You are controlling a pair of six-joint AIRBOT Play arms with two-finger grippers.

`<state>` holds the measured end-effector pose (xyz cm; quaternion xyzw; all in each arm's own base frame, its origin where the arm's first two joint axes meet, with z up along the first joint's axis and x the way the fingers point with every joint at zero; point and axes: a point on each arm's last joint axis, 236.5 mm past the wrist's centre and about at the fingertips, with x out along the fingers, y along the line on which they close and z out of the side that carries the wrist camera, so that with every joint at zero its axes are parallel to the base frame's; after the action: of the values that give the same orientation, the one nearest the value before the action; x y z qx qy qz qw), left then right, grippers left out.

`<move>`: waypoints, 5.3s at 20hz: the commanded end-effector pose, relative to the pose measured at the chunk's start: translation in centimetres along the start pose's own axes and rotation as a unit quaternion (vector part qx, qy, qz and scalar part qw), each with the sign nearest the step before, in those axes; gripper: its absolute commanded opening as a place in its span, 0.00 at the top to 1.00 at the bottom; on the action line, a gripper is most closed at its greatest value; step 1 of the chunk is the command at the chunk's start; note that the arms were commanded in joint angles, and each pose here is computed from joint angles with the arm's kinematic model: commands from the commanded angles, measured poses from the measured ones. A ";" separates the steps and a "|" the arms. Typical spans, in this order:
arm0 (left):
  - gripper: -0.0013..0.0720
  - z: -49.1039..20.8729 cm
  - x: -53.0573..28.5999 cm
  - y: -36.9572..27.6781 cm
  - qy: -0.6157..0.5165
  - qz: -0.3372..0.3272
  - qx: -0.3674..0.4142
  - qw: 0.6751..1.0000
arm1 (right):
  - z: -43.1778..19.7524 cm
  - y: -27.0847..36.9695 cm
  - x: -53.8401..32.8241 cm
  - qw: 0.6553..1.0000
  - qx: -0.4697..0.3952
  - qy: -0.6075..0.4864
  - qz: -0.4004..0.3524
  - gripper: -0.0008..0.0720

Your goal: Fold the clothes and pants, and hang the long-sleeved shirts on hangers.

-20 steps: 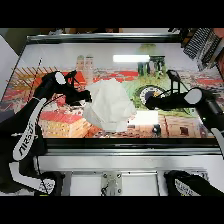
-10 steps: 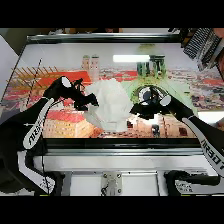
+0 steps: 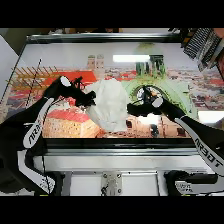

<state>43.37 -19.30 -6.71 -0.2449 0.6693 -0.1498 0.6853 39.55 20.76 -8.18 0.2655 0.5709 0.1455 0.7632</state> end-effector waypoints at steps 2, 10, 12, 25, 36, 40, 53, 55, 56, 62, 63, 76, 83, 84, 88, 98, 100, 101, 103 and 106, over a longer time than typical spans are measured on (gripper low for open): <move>0.95 4.2 -14.0 -6.0 -0.140 -0.038 0.103 0.984 | 7.3 2.1 -11.9 0.989 -0.113 -0.099 -0.015 0.97; 0.95 -8.9 -40.7 -20.8 -0.391 -0.097 0.300 0.865 | 6.4 16.1 -46.8 0.859 -0.235 -0.453 0.037 0.97; 0.95 -12.6 -42.1 -22.5 -0.403 -0.112 0.330 0.846 | 4.2 17.6 -50.6 0.830 -0.240 -0.501 0.053 0.97; 0.89 -10.8 -14.1 -11.9 -0.136 -0.069 0.178 0.972 | 12.5 2.4 -31.6 0.956 -0.088 -0.256 -0.113 0.91; 0.02 -4.7 -11.7 2.6 -0.099 -0.013 -0.007 0.995 | 11.0 4.2 -29.4 0.959 -0.132 -0.231 -0.096 0.06; 0.02 -9.9 -4.7 1.7 -0.007 -0.079 -0.019 0.997 | 5.5 6.0 -25.1 0.968 -0.170 -0.165 -0.078 0.06; 0.02 -13.9 4.5 0.1 0.102 -0.068 -0.004 0.992 | -1.3 5.8 -18.5 0.978 -0.186 -0.063 -0.072 0.06; 0.22 -13.4 4.7 0.0 0.091 -0.067 -0.013 0.994 | -1.4 5.8 -18.5 0.978 -0.186 -0.063 -0.072 0.06; 0.51 -13.1 4.7 0.0 0.084 -0.065 -0.019 0.994 | -1.4 5.7 -18.5 0.978 -0.186 -0.061 -0.073 0.06; 0.95 -10.9 -0.6 -1.6 0.019 -0.089 0.011 0.996 | -5.5 5.1 -15.1 0.976 -0.204 -0.005 -0.076 0.17; 0.95 -10.8 -1.4 -2.1 0.009 -0.091 0.022 0.996 | -6.5 5.1 -13.6 0.978 -0.197 0.001 -0.073 0.17; 0.95 -10.9 -4.6 -4.8 -0.029 -0.112 0.049 0.992 | -13.5 5.2 0.4 0.995 -0.071 0.039 -0.056 0.21; 0.95 -12.1 -13.5 -10.8 -0.104 -0.158 0.127 0.974 | -8.7 6.3 -2.5 0.990 -0.112 -0.036 -0.073 0.97; 0.95 -12.6 -16.3 -13.0 -0.125 -0.180 0.151 0.964 | -6.6 8.4 -5.0 0.988 -0.133 -0.066 -0.051 0.97; 0.95 -17.2 -28.5 -21.7 -0.225 -0.276 0.253 0.900 | -0.3 16.9 -21.2 0.959 -0.218 -0.183 0.012 0.97; 0.95 -22.2 -30.6 -22.8 -0.259 -0.243 0.265 0.896 | -2.4 19.1 -33.1 0.956 -0.244 -0.161 -0.006 0.97; 0.95 -19.6 -23.6 -18.1 -0.214 -0.154 0.219 0.939 | -2.0 16.5 -27.3 0.958 -0.263 -0.099 -0.055 0.97; 0.95 -18.8 -20.4 -16.5 -0.188 -0.131 0.202 0.952 | -1.5 14.7 -24.0 0.958 -0.265 -0.068 -0.084 0.97; 0.95 -17.2 -14.4 -13.5 -0.142 -0.097 0.159 0.972 | 0.5 11.7 -17.9 0.955 -0.265 -0.037 -0.127 0.97; 0.95 -14.2 -9.0 -10.3 -0.121 -0.058 0.115 0.984 | 4.7 8.5 -11.3 0.955 -0.250 -0.040 -0.156 0.95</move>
<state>27.86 -25.77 13.40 -0.2244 0.5010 -0.2919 0.7832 36.98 21.06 12.85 0.0009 0.5043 0.1767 0.8452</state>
